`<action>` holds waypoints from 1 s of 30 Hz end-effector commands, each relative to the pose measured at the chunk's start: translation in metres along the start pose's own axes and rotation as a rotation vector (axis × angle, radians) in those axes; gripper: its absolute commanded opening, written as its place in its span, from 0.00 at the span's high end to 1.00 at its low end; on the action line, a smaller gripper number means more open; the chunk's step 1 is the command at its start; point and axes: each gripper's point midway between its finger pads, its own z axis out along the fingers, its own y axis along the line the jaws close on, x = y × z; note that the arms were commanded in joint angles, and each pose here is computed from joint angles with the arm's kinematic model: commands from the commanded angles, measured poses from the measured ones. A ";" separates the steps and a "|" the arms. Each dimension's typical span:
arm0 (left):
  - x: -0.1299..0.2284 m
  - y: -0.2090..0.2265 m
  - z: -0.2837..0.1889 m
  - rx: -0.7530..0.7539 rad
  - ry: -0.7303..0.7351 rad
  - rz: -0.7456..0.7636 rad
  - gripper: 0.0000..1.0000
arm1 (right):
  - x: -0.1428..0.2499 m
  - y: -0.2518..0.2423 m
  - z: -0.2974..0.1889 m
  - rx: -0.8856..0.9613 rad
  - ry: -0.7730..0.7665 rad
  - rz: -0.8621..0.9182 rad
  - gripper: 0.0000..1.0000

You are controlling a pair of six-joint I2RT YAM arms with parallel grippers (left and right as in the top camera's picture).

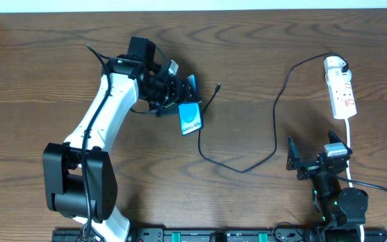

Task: Plug charger to phone and switch on socket
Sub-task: 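Lift the phone with the left gripper and tilt it upright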

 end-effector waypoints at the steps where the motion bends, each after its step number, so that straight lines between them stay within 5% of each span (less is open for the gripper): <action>1: 0.010 -0.039 -0.013 0.183 0.040 -0.010 0.28 | 0.000 -0.001 0.000 0.006 -0.002 -0.008 0.01; 7: 0.022 -0.065 -0.021 0.341 0.118 -0.028 0.28 | 0.000 -0.001 0.000 0.005 -0.002 -0.008 0.01; 24: 0.022 -0.065 -0.021 0.331 0.145 -0.188 0.29 | 0.000 -0.001 0.000 0.005 -0.002 -0.008 0.01; 30: 0.022 -0.065 -0.021 0.326 0.158 -0.262 0.40 | 0.000 -0.001 0.000 0.005 -0.002 -0.008 0.01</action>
